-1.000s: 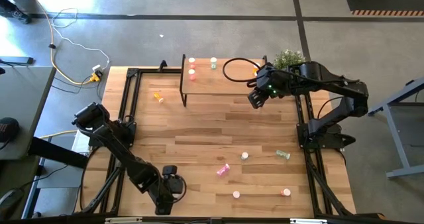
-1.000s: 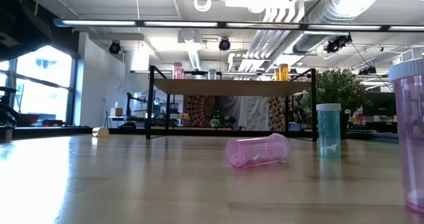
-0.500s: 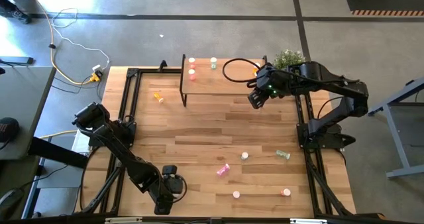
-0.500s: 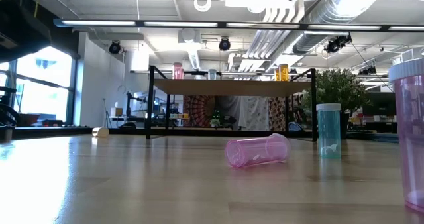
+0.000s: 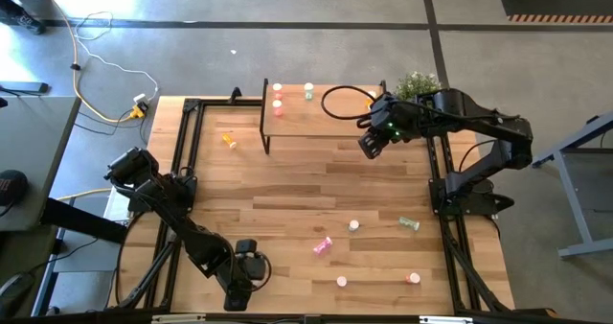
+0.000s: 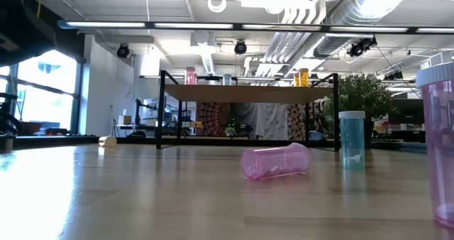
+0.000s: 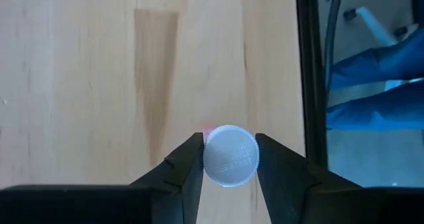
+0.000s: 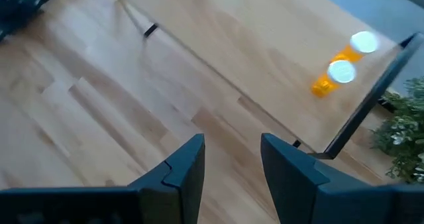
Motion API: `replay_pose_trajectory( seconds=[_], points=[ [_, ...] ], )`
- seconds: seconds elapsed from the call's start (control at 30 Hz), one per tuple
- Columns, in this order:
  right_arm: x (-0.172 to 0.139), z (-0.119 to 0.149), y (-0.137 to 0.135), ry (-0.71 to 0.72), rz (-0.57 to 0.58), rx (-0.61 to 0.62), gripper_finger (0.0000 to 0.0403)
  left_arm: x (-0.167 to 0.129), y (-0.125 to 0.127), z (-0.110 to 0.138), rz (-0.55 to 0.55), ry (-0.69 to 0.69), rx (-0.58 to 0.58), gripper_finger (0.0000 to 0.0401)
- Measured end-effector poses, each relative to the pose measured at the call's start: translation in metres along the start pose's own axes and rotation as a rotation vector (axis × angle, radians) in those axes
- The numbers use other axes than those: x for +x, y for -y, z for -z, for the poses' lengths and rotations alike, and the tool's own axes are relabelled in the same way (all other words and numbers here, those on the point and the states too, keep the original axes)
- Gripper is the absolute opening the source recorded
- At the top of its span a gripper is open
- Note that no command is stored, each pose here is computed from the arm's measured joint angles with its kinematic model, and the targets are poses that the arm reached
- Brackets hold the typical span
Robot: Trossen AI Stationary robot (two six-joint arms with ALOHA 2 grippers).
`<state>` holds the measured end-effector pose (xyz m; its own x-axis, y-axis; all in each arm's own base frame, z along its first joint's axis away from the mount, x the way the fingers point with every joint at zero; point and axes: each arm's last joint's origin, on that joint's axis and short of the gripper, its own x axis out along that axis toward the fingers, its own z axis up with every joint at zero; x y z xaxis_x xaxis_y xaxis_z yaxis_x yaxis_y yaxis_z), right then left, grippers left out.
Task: Pick and place medicine bottles onto shelf by color
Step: Put the bottom left purple pill bottle on the shelf
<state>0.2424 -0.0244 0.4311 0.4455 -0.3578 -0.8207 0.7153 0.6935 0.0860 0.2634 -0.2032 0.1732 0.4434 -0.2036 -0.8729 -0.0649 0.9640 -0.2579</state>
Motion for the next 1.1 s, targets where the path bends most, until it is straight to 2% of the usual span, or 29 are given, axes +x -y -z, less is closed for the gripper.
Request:
replay_pose_trajectory(
  seconds=[0.27, 0.5, 0.63, 0.87, 0.97, 1.1],
  points=[
    [-0.001, 0.002, -0.005, -0.024, -0.065, -0.133, 0.0147, -0.017, -0.018, -0.025, 0.019, 0.083, -0.074, 0.0117],
    [-0.002, -0.002, -0.011, 0.005, -0.159, -0.190, 0.0201, -0.039, -0.045, -0.051, 0.011, 0.185, -0.111, 0.0117],
    [-0.003, -0.006, -0.016, 0.022, -0.265, -0.233, 0.0224, -0.053, -0.064, -0.065, -0.006, 0.244, -0.120, 0.0117],
    [-0.003, -0.010, -0.027, 0.011, -0.451, -0.298, 0.0222, -0.076, -0.100, -0.085, -0.058, 0.332, -0.092, 0.0117],
    [0.000, -0.012, -0.031, 0.010, -0.491, -0.318, 0.0217, -0.085, -0.114, -0.091, -0.087, 0.362, -0.065, 0.0117],
    [0.010, -0.014, -0.038, -0.006, -0.489, -0.324, 0.0216, -0.099, -0.133, -0.097, -0.130, 0.408, -0.021, 0.0117]
  ],
)
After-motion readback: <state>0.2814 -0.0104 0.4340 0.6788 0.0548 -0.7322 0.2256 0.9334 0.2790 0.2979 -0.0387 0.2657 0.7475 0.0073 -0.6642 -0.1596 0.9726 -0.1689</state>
